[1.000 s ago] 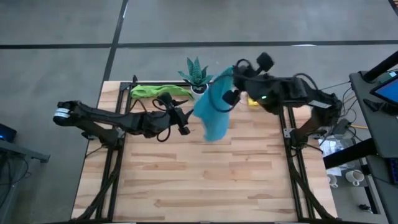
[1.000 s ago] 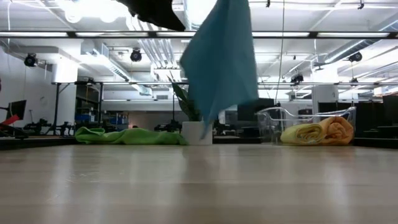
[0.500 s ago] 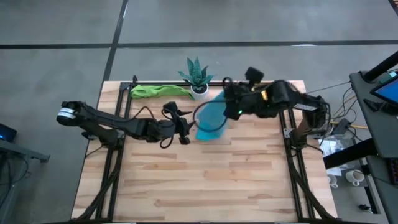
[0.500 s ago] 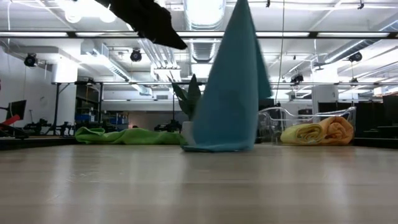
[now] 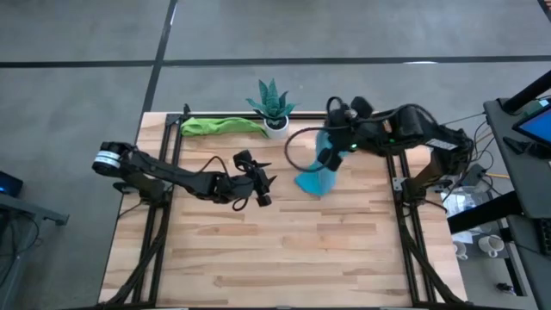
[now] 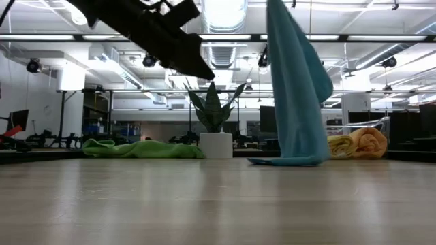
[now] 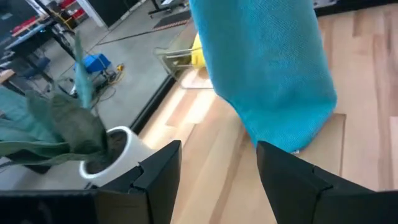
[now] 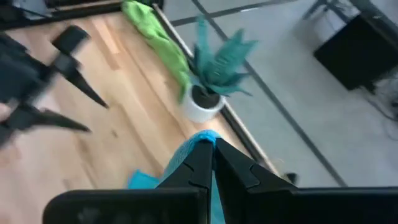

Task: Roll microfiber towels into tight, uniform cylinder then place into a basket
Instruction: Fold the blue microfiber cloth

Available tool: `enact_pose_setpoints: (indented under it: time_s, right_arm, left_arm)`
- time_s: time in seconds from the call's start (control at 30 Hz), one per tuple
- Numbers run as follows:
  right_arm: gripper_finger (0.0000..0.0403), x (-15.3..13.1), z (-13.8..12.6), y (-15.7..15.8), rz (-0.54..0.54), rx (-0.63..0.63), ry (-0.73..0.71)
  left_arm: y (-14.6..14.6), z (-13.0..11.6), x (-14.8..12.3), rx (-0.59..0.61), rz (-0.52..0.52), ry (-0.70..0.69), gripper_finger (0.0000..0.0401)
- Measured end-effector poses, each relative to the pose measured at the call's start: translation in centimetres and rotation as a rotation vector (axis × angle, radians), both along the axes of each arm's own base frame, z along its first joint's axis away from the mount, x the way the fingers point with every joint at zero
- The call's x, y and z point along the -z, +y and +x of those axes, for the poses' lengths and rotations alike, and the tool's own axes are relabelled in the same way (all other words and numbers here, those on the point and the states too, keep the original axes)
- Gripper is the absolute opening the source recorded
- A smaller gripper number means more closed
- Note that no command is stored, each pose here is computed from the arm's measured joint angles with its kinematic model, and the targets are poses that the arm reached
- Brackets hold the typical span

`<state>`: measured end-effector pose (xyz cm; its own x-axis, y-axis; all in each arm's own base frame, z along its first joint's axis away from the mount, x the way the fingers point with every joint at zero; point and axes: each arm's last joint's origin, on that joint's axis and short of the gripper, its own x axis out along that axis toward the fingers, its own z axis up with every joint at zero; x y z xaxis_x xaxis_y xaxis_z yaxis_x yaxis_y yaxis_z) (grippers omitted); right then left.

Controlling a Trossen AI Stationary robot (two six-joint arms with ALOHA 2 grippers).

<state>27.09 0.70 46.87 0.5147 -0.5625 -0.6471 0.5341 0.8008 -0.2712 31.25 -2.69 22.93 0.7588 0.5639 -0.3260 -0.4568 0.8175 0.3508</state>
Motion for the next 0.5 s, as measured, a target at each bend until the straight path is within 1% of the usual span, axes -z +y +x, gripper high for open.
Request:
enact_pose_setpoints:
  time_s: [0.07,0.13,0.2,0.27,0.43,0.5]
  right_arm:
    - [0.0009,0.6,1.1,0.2,-0.002,-0.021,-0.005]
    - [0.0009,1.1,2.2,0.3,-0.016,-0.053,-0.018]
    - [0.0009,1.7,3.0,0.4,-0.023,-0.097,0.007]
    - [0.0009,2.1,3.9,0.1,-0.041,-0.108,0.010]
    - [0.0009,3.1,5.0,-1.7,-0.107,-0.036,0.049]
    - [0.0009,3.3,5.2,-2.5,-0.114,-0.008,0.057]
  left_arm:
    - [-0.2,0.8,0.3,0.037,0.013,-0.024,0.0194]
    - [-0.4,1.2,0.5,0.088,0.032,-0.011,0.0194]
    - [-0.7,1.6,0.5,0.134,0.034,-0.013,0.0194]
    - [-0.9,1.5,0.6,0.143,0.035,-0.003,0.0194]
    - [-1.4,1.1,-0.1,0.158,0.031,-0.029,0.0194]
    - [-1.7,0.8,-0.7,0.170,0.028,-0.048,0.0194]
